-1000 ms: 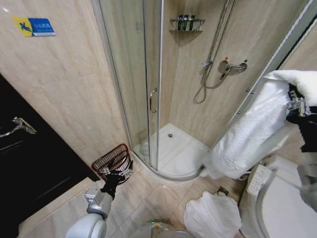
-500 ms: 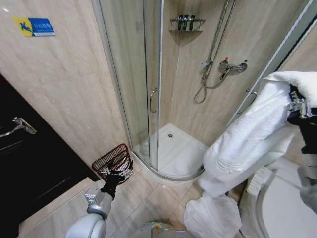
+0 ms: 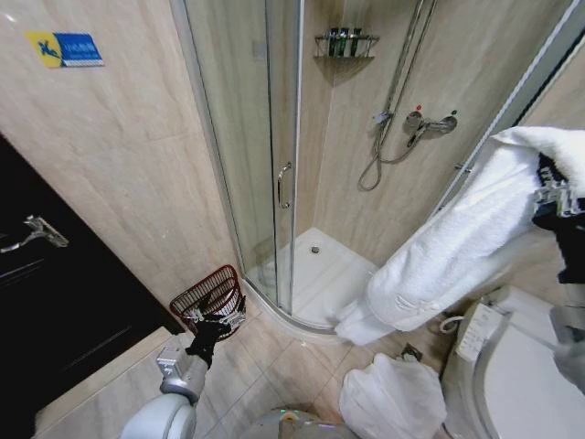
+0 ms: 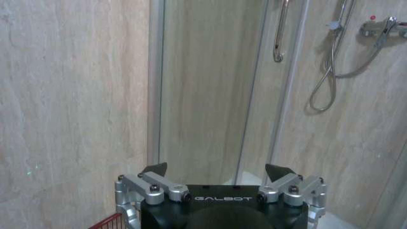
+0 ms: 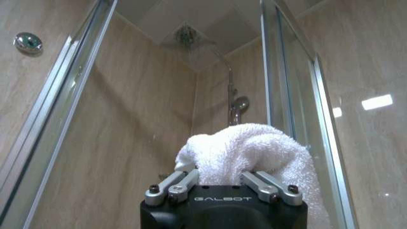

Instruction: Discard the used towel into the hamper.

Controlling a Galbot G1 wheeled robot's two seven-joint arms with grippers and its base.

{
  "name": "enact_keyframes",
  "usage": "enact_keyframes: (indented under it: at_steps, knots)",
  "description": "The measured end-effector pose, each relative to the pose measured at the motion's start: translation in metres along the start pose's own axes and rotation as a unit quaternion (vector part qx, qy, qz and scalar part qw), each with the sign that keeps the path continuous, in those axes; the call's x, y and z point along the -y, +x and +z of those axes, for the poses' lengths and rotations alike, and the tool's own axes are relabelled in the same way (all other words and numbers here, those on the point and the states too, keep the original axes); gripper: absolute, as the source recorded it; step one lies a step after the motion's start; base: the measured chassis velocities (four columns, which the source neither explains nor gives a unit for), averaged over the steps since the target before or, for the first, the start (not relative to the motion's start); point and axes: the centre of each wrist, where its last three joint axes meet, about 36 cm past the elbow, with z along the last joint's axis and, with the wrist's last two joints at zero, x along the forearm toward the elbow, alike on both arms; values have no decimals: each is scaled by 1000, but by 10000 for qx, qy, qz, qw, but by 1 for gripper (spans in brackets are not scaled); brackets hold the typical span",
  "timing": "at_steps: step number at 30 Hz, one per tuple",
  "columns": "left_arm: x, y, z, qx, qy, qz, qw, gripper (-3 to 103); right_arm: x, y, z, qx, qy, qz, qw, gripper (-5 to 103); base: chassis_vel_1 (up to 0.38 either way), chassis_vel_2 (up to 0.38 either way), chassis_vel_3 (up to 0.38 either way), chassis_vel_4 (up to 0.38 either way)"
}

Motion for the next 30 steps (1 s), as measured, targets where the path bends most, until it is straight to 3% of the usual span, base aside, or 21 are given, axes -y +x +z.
enact_keyframes:
  at_steps: [30]
  knots:
    - [0, 0, 0, 0, 0, 0, 10000, 100, 0, 0, 0, 40, -73, -12, 10000, 12, 0, 0, 0, 0]
